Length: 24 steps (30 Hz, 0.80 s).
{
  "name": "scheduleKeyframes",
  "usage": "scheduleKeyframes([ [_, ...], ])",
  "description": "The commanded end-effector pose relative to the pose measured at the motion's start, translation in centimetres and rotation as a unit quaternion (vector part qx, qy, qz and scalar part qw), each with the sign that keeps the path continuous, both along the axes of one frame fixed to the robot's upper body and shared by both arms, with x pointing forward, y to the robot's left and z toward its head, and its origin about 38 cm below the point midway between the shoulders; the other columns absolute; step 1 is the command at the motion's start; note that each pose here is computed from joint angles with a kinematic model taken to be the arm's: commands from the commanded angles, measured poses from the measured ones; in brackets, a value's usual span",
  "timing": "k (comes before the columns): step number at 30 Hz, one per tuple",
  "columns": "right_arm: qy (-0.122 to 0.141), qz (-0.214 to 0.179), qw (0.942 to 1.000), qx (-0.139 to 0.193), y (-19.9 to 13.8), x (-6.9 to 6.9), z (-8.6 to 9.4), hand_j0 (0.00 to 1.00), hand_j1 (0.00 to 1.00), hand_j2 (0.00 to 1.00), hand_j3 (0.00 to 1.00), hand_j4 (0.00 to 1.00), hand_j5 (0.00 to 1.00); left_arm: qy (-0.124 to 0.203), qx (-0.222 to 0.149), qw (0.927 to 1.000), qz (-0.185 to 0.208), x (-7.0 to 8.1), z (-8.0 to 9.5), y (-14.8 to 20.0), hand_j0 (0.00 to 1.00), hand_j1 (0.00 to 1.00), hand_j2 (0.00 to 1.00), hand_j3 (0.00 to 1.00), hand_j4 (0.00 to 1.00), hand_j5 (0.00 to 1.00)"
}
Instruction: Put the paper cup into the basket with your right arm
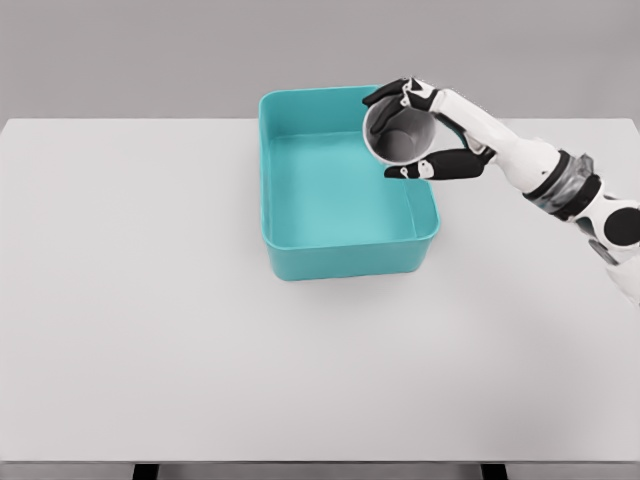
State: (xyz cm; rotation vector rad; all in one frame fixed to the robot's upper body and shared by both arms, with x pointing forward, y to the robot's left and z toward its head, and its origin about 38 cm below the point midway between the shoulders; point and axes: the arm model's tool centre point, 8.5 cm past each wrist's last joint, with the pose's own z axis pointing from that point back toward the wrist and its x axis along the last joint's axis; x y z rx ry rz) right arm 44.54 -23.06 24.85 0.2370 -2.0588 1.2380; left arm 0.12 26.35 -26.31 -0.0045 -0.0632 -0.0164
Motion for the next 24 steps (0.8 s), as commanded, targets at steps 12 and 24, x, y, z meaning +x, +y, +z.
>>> scheduleKeyframes([
  [12, -0.089, 0.020, 0.9762, -0.197, 4.4, 2.0, -3.1, 0.65, 0.65, 0.65, 0.65, 0.65, 0.65, 0.000, 0.000, 1.0000, 0.000, 0.0, 0.0, 0.0, 1.00, 1.00, 1.00, 1.00, 1.00, 1.00],
  [24, -0.157, 0.008, 0.9483, -0.276, 4.2, 4.3, 0.6, 1.00, 1.00, 1.00, 1.00, 1.00, 1.00, 0.000, 0.000, 1.0000, 0.000, 0.0, 0.0, 0.0, 1.00, 1.00, 1.00, 1.00, 1.00, 1.00],
])
